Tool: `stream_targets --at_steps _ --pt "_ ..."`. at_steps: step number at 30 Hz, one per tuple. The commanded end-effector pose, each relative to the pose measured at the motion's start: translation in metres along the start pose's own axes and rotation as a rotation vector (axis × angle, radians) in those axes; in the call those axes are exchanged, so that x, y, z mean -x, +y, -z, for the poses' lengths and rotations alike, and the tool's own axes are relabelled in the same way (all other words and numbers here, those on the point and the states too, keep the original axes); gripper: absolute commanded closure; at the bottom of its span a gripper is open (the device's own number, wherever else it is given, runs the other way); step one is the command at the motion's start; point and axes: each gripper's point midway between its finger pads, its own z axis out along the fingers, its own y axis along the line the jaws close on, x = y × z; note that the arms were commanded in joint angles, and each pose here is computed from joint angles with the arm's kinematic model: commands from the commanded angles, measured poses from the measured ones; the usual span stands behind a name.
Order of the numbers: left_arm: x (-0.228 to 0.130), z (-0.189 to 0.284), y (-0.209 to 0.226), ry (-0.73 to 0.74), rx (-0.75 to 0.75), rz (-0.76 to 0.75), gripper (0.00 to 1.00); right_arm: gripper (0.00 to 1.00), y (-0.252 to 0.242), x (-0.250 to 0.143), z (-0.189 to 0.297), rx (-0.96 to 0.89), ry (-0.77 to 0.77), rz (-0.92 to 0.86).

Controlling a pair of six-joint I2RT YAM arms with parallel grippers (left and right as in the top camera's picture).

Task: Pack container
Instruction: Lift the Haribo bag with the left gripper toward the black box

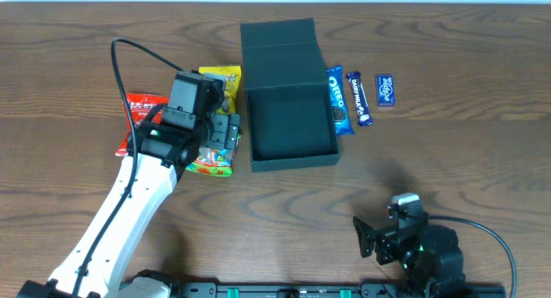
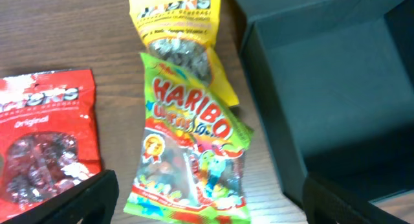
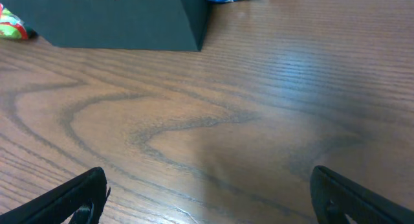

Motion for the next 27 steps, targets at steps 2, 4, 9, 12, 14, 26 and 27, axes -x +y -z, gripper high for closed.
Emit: stream_targets --at_steps 2,4,9,12,14,26,27 --pt "-0.022 -0.015 0.011 0.071 0.033 -0.038 0.04 0.01 0.003 -0.001 -0.001 0.014 0.001 0.000" --pt "-0.033 -0.025 0.015 0.105 0.039 -0.044 0.03 0.01 0.003 -0.001 -0.001 0.014 0.001 0.000" --pt "-0.058 -0.057 0.028 0.182 0.055 -0.010 0.03 0.01 0.003 -0.001 -0.001 0.014 0.001 0.000" --pt "-0.060 -0.072 0.028 0.194 0.020 0.008 0.03 0.01 0.003 -0.001 -0.001 0.014 0.001 0.000" --pt "-0.059 -0.083 0.026 0.192 0.000 -0.008 0.03 0.01 0.003 -0.001 -0.001 0.014 0.001 0.000" --pt "-0.086 -0.130 0.021 0.295 -0.039 -0.038 0.02 0.01 0.003 -0.001 -0.001 0.014 0.001 0.000" --pt "-0.089 -0.133 0.022 0.306 -0.039 -0.038 0.00 0.01 0.003 -0.001 -0.001 0.014 0.001 0.000"
